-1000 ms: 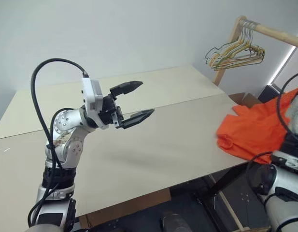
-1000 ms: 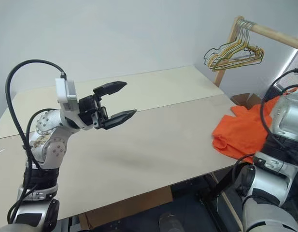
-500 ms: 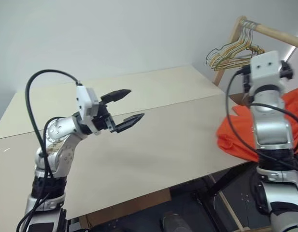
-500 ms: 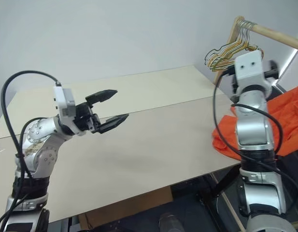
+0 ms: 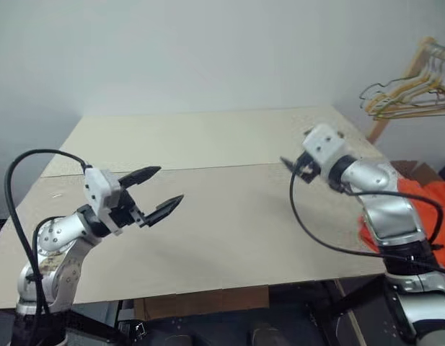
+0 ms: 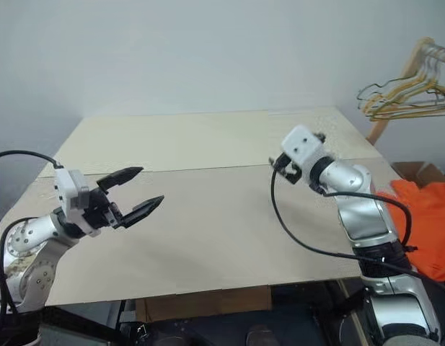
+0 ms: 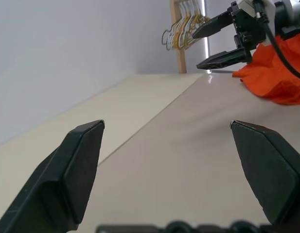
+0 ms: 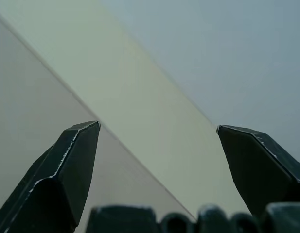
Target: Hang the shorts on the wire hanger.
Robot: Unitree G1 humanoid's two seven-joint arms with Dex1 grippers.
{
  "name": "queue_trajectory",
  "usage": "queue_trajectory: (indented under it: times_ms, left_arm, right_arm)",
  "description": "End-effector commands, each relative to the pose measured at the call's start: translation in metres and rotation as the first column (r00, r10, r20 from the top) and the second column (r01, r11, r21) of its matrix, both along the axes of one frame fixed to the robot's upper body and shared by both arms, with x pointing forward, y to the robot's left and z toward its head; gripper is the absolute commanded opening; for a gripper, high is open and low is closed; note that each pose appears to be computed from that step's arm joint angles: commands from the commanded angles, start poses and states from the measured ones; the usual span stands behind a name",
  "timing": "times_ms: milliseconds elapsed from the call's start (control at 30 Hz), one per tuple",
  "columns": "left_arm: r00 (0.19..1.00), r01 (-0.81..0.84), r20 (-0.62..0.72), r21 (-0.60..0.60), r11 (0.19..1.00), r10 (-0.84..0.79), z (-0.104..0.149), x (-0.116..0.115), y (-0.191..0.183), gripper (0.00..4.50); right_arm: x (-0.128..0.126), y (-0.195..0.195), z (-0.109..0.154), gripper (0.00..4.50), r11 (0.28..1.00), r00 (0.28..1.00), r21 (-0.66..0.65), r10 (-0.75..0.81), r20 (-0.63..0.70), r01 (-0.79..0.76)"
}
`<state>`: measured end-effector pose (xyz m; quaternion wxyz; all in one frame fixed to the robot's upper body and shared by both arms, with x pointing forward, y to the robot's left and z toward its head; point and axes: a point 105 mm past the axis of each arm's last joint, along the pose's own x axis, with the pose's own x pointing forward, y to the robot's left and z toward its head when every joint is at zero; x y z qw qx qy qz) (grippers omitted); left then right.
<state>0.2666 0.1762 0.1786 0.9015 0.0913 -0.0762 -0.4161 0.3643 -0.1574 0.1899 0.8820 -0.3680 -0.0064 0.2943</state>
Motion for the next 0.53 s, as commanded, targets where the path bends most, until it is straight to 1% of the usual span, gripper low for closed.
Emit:
queue_trajectory:
  times_ms: [33, 200, 433, 533]
  left_arm:
    - [1.000, 0.028, -0.007, 0.058, 0.998, -0.027, -0.001, -0.010, -0.001, 4.50]
    - [0.998, 0.007, -0.062, 0.122, 0.993, 0.001, -0.019, -0.014, 0.003, 4.50]
    - [0.997, -0.003, -0.071, 0.131, 0.991, 0.013, -0.022, -0.013, 0.002, 4.50]
    - [0.997, 0.006, -0.079, 0.173, 0.985, 0.008, -0.026, -0.012, 0.000, 4.50]
  right_arm:
    - [-0.014, 0.011, 0.005, 4.46, 0.991, 0.991, -0.019, 0.135, -0.018, -0.136]
    - [-0.017, 0.007, -0.006, 4.46, 0.983, 0.983, -0.045, 0.175, -0.059, -0.178]
    - [-0.020, 0.005, -0.023, 4.46, 0.975, 0.979, -0.114, 0.183, -0.092, -0.193]
    - [-0.020, 0.004, -0.026, 4.46, 0.975, 0.980, -0.126, 0.174, -0.094, -0.185]
